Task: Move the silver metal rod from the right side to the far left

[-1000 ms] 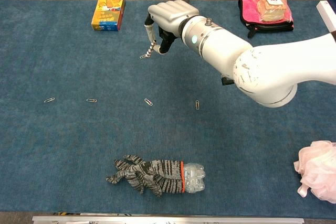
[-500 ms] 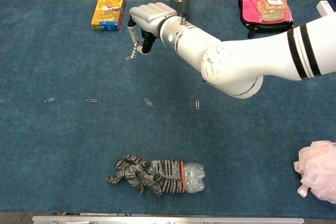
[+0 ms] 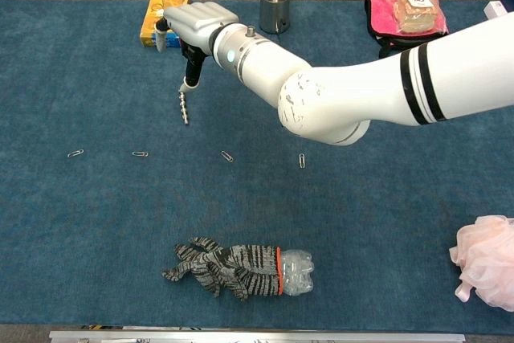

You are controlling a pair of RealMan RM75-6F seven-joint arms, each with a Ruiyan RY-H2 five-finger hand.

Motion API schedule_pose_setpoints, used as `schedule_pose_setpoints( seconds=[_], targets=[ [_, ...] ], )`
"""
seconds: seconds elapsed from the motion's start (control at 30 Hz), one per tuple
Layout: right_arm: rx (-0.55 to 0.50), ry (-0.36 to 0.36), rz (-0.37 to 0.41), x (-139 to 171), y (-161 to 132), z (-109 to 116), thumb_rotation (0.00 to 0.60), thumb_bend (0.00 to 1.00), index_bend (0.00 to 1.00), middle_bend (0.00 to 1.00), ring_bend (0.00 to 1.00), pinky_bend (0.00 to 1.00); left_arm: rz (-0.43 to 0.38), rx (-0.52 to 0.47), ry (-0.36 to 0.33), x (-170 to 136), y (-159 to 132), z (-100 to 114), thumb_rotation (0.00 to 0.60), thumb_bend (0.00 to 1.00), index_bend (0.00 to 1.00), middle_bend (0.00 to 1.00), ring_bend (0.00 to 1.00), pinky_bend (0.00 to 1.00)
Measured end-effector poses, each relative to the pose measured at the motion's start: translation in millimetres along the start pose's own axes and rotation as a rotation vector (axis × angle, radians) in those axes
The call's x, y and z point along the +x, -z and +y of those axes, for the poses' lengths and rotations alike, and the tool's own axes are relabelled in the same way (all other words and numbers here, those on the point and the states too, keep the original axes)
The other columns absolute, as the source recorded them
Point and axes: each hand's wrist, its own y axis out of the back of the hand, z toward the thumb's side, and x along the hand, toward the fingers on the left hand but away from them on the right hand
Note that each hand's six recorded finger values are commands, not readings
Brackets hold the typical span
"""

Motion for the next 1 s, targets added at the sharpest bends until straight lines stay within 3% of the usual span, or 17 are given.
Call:
schedule_pose_setpoints(
  seconds=[0.47,0.63,0.87,0.93,1.0],
  targets=[
    [-0.048,0.085,-0.05,37,52,15,0.6,0.0,0.29,0.97,0.99,1.0,-0.022,0.023,-0.004,4,-12,1,0.6,0.38,0.26,0.21,0.32,0.44],
    [-0.062,0.109,-0.063,66,82,27,0.6,0.0,0.29,0.77,0.83,1.0,-0.059,0.044,-0.015,14,-24,7,0.6,0.38,0.26,0.21,0.32,0.44],
    [-0.039,0.163,-0.086,114,126,44,0.6,0.0,0.3,0.62,0.66,1.0,-0.125,0.071,-0.025,27,-49,15,0.6,0.38,0.26,0.21,0.31,0.44],
    [-0.043,0.179,-0.099,128,138,46,0.6,0.0,0.31,0.61,0.63,0.93,-0.145,0.077,-0.027,31,-57,17,0.6,0.38,0.26,0.21,0.31,0.44],
    [-0.053,0.183,-0.117,144,151,46,0.6,0.0,0.31,0.58,0.58,0.78,-0.16,0.086,-0.029,34,-63,18,0.6,0.38,0.26,0.21,0.31,0.44]
  ],
)
